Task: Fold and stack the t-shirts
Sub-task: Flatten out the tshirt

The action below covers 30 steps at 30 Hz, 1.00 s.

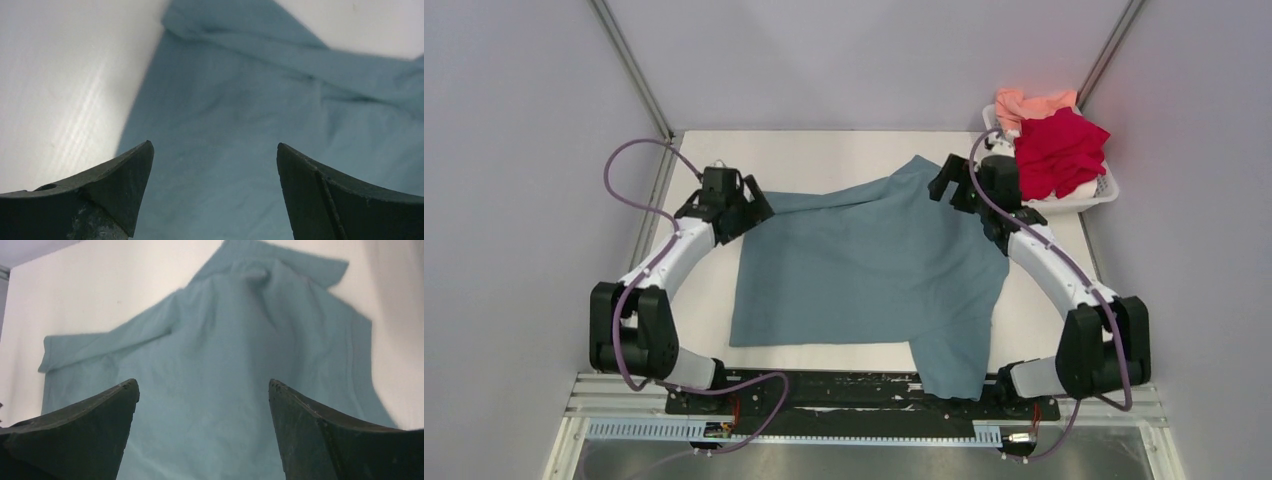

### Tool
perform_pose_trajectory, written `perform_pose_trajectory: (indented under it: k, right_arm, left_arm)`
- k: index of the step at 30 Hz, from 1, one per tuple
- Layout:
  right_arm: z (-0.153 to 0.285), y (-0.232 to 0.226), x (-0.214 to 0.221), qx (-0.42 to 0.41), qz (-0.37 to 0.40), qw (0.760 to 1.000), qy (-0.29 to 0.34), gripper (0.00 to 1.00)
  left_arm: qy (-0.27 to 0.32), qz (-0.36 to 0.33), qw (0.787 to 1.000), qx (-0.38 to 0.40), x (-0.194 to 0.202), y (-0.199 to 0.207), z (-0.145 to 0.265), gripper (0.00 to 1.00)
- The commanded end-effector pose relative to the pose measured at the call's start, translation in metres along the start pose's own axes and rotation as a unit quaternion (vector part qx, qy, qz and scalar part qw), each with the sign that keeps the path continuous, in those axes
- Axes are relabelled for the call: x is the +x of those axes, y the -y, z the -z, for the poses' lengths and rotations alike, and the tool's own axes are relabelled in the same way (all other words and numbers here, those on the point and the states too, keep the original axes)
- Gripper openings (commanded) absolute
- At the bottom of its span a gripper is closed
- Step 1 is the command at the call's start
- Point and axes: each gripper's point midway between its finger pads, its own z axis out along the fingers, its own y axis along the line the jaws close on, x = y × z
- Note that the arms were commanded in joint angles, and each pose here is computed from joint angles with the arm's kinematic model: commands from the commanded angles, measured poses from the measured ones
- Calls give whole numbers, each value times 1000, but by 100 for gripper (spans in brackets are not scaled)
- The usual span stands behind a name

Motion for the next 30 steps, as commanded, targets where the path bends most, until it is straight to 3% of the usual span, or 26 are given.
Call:
perform_pose_trajectory:
  k: [1, 6, 11, 22, 25, 30]
  right_arm:
    - [29, 16, 81, 15, -49, 994, -101, 100]
    - [55, 30, 157, 40, -67, 978, -193, 100]
    - [45, 48, 188, 76, -63, 968, -232, 100]
    - [-34, 50, 191, 92, -41, 965, -243, 100]
    - [-59, 50, 186, 99, -34, 965, -242, 100]
    - [-79, 42, 142, 114, -14, 974, -196, 100]
  left_arm:
    - [-55, -9, 993, 106, 64, 36, 21, 100]
    - [-126, -21, 986, 108, 136, 17, 23, 100]
    - [-129, -14, 988, 85, 153, 0, 8, 100]
    - [-153, 14, 988, 2, 129, -21, -58, 100]
    - [-147, 12, 989, 7, 110, -9, -72, 100]
    - [-120, 2, 993, -6, 76, 1, -80, 100]
